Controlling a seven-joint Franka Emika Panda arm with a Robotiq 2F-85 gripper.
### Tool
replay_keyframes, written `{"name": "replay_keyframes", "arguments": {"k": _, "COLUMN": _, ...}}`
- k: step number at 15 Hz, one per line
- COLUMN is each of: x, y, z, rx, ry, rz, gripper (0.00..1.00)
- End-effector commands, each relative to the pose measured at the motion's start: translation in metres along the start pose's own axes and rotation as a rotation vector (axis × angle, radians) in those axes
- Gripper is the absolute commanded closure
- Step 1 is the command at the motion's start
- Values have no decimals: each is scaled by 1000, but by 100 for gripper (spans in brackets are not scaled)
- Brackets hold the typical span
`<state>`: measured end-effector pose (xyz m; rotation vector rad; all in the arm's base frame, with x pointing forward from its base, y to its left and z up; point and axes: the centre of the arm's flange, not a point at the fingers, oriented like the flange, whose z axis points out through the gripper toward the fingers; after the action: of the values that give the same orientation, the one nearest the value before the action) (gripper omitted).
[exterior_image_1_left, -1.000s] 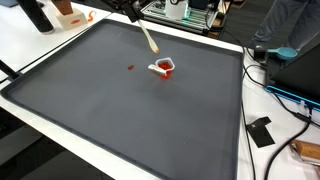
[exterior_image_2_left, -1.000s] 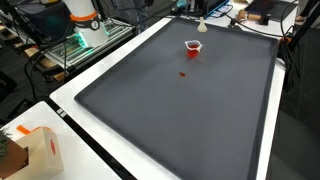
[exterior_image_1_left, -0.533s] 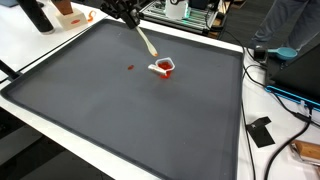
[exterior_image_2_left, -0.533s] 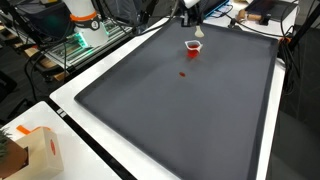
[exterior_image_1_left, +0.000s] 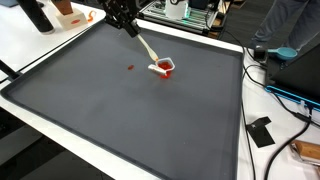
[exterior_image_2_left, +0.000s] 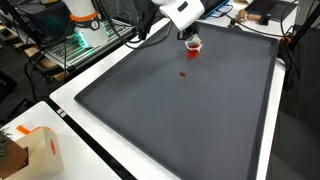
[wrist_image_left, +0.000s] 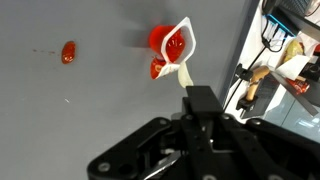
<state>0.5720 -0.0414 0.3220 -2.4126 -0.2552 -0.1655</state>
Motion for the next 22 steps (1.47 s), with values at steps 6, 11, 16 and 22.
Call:
{"name": "replay_keyframes", "arguments": {"k": 6, "x": -12, "y": 19, "z": 22, "rx": 65, "ry": 14, "rz": 35, "gripper": 97}}
{"name": "replay_keyframes", "arguments": {"k": 11, "x": -14, "y": 18, "z": 25, "rx": 60, "ry": 9, "rz": 55, "gripper": 97}}
{"name": "replay_keyframes", "arguments": {"k": 16, "x": -13, "y": 9, "z": 20, "rx": 29, "ry": 9, "rz": 82, "gripper": 97}}
{"name": "replay_keyframes", "arguments": {"k": 22, "x": -6, "y": -16, "z": 9, "rx": -39, "ry": 0, "rz": 136, "gripper": 97}}
